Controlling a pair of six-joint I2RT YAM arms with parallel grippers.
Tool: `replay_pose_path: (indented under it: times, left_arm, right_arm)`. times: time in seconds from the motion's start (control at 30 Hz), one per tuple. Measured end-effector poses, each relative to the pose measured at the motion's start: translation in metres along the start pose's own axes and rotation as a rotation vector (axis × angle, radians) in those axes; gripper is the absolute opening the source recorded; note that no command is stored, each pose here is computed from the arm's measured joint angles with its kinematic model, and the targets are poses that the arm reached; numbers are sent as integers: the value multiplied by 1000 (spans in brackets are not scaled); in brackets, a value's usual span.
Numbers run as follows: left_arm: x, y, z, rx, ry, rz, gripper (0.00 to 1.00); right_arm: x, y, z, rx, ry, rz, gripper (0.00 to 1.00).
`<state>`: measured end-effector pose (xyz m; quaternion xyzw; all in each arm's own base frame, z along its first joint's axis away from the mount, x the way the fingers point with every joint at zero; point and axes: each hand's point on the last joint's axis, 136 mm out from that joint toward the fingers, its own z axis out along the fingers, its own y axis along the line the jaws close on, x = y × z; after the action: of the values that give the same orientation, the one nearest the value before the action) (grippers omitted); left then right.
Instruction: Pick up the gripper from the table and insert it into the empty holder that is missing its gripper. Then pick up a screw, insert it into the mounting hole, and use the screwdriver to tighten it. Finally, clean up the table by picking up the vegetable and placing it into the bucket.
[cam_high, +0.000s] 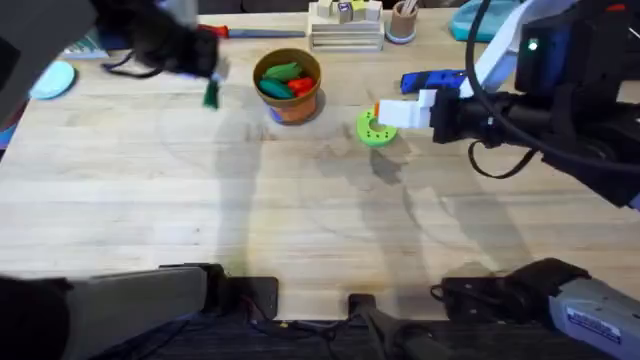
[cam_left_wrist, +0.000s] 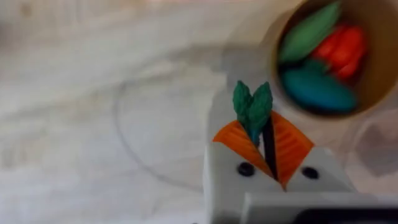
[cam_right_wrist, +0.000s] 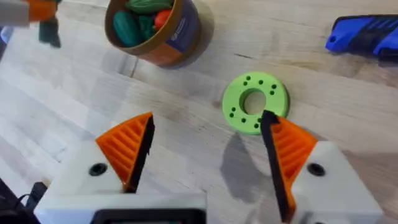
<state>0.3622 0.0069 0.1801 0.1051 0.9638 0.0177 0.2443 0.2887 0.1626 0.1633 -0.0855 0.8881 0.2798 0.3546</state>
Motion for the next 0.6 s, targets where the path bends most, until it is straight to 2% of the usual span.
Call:
replay_pose_path:
  times: [0.13, 0.37, 0.47, 0.6]
  left_arm:
    - [-40, -40, -8, 59, -148, 88, 30]
    - [-69, -100, -7, 175, -250, 175, 30]
    - [-74, -115, 10, 209, -241, 156, 30]
    - [-77, -120, 37, 228, -210, 59, 30]
  right_arm:
    - [0, 0, 0, 0, 0, 0, 993]
    - [0, 0, 0, 0, 0, 0, 992]
    - [0, 0, 0, 0, 0, 0, 991]
    - [0, 0, 0, 0, 0, 0, 992]
